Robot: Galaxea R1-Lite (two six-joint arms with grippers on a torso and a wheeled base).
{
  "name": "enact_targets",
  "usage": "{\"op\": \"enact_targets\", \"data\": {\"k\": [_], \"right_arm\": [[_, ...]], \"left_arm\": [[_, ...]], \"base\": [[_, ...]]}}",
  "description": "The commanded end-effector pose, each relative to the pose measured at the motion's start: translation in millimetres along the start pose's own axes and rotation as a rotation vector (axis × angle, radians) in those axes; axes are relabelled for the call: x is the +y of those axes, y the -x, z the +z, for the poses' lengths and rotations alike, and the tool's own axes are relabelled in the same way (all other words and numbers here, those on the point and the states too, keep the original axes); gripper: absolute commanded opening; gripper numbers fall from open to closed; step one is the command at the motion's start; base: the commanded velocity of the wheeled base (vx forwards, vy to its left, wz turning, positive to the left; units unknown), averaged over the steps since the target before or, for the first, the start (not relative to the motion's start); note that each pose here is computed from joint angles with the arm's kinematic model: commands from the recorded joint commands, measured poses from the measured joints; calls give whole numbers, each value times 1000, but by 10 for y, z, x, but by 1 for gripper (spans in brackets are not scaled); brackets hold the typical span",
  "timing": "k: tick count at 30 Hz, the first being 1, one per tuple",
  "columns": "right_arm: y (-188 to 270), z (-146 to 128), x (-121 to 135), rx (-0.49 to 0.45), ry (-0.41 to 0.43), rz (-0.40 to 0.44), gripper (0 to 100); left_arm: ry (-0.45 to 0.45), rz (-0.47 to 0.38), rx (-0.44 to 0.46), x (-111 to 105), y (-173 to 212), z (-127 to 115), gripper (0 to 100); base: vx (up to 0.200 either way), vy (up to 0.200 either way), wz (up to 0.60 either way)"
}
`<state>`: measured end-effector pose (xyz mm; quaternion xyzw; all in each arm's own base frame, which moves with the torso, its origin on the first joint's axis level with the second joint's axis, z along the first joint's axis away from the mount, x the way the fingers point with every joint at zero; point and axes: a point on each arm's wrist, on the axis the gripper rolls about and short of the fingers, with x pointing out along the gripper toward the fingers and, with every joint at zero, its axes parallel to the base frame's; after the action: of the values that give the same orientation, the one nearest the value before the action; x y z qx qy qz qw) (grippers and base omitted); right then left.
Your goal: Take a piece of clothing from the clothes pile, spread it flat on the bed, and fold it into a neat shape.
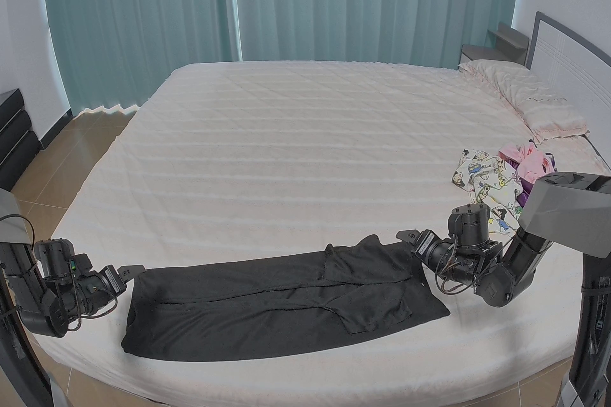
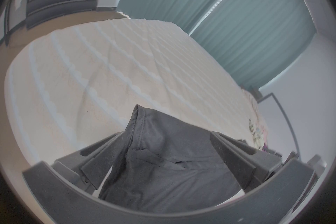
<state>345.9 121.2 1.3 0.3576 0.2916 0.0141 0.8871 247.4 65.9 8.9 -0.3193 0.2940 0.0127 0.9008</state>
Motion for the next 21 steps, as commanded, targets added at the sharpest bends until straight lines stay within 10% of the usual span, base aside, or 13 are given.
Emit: {"op": "enact_targets", "data": {"k": [1, 10, 21], "right_arm": [[34, -77, -16, 11, 9, 8, 100], [47, -100, -24, 25, 11, 14, 100], [56, -129, -18, 32, 15, 14, 100]], "left_arm": [[-85, 56, 62, 77, -105, -44, 100], [-142, 197, 110, 163, -239, -52, 100], [-173, 101, 199, 233, -345, -160, 100]], "base": [[0, 0, 0], [0, 0, 0], [0, 0, 0]]}}
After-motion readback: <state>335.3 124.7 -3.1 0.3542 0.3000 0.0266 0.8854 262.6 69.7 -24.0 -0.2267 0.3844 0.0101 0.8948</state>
